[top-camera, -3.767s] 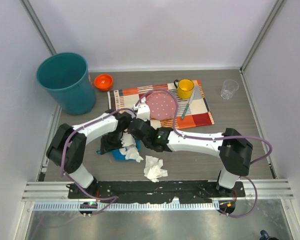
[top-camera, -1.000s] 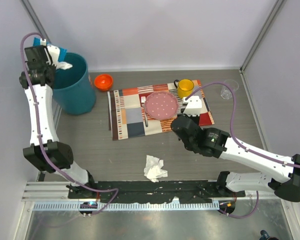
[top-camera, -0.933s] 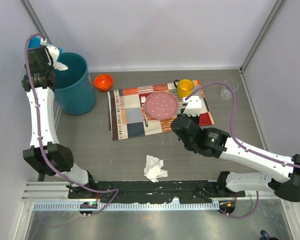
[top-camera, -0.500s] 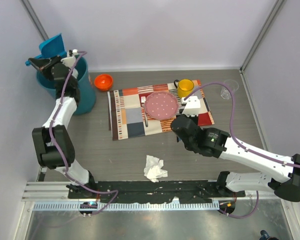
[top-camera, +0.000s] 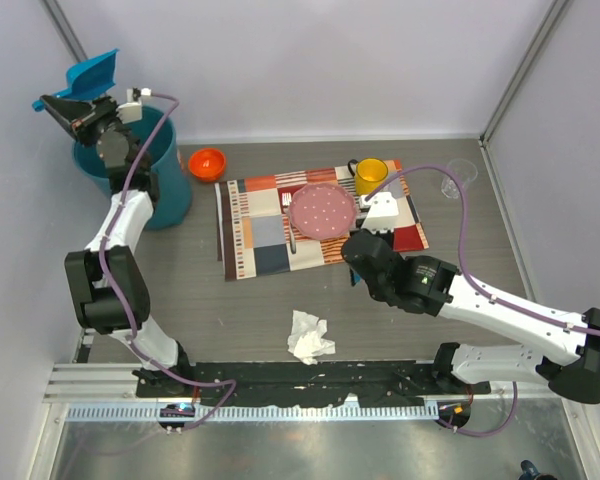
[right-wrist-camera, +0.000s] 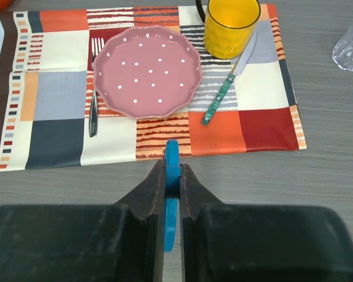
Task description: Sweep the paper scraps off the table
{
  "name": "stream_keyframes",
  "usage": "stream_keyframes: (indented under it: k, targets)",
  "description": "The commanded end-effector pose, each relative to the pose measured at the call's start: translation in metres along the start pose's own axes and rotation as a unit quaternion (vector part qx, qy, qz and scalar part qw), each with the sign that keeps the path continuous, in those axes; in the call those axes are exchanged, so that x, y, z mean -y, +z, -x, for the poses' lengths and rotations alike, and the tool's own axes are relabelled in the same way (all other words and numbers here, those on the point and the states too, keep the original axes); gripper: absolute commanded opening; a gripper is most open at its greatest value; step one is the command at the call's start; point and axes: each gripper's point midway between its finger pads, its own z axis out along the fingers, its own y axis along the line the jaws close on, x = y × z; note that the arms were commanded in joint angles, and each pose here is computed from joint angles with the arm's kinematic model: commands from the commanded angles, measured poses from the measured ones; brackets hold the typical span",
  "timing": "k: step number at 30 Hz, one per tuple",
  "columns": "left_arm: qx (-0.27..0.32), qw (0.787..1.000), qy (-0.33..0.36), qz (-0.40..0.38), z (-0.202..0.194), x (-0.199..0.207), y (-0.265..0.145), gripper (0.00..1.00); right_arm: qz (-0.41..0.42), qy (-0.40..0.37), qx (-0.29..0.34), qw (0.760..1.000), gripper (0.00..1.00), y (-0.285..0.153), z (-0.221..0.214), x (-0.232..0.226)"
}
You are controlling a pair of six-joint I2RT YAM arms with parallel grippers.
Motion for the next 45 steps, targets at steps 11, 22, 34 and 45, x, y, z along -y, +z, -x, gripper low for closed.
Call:
stream_keyframes:
  k: [11,22,34,45]
  targets:
    - [0.018,0.889,-0.240,-0.390,-0.017,0.030,-0.066,0.00,0.530,0.003,-0.004,0.848,0.01,-0.121,-0.015,-0.139]
    - [0.066,0.761,-0.257,-0.591,-0.003,0.052,-0.153,0.00,0.635,-0.154,-0.126,0.747,0.01,-0.152,-0.129,-0.208]
    - [0.172,0.681,-0.147,-0.697,0.009,0.069,-0.267,0.00,0.303,-0.225,-0.062,0.924,0.01,-0.043,-0.111,-0.112]
    - [0.223,0.554,0.048,-0.801,-0.004,0.111,-0.421,0.00,0.365,-0.095,-0.049,0.925,0.01,-0.087,-0.039,-0.117]
